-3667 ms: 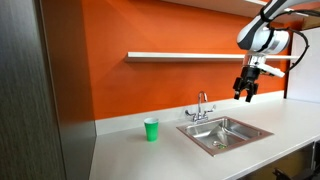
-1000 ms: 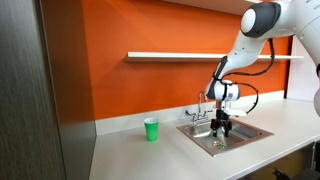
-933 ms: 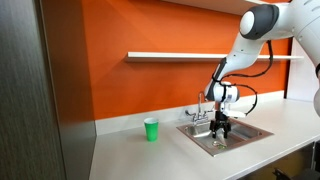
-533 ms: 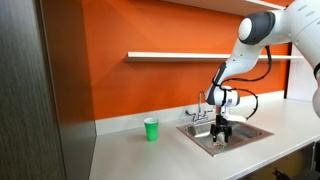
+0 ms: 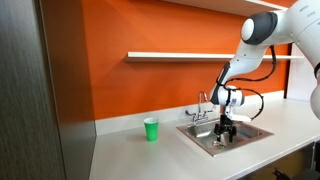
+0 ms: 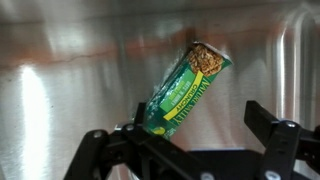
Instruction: Pick up the snack from the sink and place it on the counter
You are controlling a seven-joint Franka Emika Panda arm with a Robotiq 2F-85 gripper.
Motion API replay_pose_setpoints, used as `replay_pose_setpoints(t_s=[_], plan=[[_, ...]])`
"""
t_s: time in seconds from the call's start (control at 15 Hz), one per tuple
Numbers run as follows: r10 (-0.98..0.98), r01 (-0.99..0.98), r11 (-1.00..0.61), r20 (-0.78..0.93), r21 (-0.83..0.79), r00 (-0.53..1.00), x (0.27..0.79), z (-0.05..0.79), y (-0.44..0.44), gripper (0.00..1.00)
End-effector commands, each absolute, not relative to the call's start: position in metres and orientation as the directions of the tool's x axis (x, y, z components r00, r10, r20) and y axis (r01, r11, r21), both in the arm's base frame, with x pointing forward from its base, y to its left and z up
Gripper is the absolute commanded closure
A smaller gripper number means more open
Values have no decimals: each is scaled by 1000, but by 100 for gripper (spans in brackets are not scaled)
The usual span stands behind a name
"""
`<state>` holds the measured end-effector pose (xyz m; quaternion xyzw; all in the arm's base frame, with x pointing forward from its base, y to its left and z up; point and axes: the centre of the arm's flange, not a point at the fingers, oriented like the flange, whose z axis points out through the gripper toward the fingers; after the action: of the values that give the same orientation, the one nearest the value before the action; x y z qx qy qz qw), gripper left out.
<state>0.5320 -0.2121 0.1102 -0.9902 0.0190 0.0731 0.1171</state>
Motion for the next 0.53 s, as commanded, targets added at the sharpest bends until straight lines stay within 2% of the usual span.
replay_pose_setpoints(t_s=[0.0, 0.47], plan=[[-35, -68, -969, -139, -238, 990, 535, 113, -212, 0], [-35, -69, -968, -142, -242, 989, 536, 113, -211, 0]])
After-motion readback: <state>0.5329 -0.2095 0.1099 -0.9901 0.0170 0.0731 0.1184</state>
